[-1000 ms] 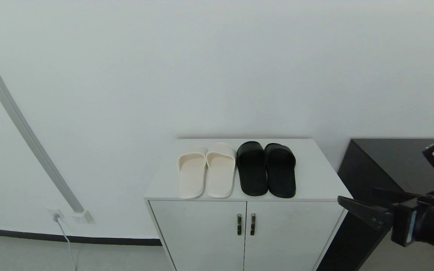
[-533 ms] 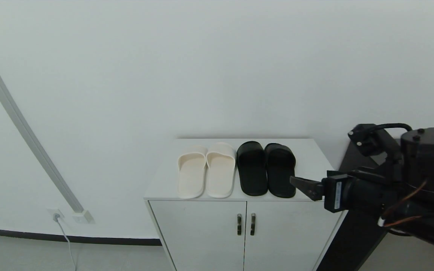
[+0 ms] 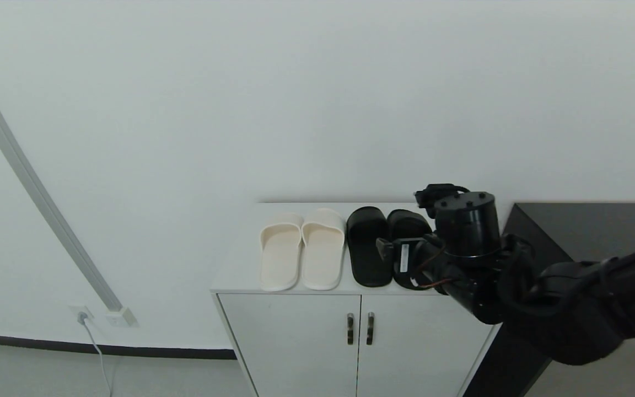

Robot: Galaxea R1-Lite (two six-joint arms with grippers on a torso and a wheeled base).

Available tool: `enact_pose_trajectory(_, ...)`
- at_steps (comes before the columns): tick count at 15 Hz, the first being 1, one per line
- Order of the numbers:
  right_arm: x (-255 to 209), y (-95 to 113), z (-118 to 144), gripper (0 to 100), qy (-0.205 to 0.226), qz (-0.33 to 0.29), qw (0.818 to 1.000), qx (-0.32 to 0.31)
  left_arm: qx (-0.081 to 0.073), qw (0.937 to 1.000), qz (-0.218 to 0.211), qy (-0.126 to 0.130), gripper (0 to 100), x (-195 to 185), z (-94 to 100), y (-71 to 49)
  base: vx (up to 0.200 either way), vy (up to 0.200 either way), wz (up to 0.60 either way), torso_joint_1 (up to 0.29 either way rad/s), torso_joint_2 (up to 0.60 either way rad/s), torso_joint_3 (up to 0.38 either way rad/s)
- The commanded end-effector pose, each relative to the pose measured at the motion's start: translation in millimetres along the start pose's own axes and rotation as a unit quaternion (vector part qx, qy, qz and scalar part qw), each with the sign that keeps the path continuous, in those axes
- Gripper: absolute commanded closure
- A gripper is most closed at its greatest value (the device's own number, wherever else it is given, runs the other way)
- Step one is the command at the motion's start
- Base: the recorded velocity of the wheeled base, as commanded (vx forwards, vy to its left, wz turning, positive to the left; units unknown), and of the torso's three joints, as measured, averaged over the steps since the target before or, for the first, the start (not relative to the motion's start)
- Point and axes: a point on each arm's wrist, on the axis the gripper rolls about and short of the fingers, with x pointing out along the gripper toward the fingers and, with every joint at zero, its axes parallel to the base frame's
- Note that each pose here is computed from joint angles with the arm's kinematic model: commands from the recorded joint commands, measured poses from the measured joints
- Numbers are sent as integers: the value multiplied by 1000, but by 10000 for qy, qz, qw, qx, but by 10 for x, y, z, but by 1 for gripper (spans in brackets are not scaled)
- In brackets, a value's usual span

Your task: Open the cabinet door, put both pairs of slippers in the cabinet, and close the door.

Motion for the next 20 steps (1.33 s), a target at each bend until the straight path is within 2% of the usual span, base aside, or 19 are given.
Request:
enact_pose_trajectory(1,375,147,-225,0,103,-226,9996,-97,-2,10000,5,8,100,1,-1,0,0,0,0,0,0,0)
enact_pose_trajectory(8,947,268,-349,0,-113,-683,9976,2,-9,10000,-3,8,100,1,-1,0,0,0,0,0,0,0)
enact_pose_trajectory(16,1451,68,-295,0,-360,-1086,9934,116,-9,10000,5,8,100,1,-1,0,0,0,0,0,0,0)
enact_pose_trajectory(20,1581,37,-311,0,-387,-1139,9926,135,-9,10000,-3,8,100,1,-1,0,0,0,0,0,0,0)
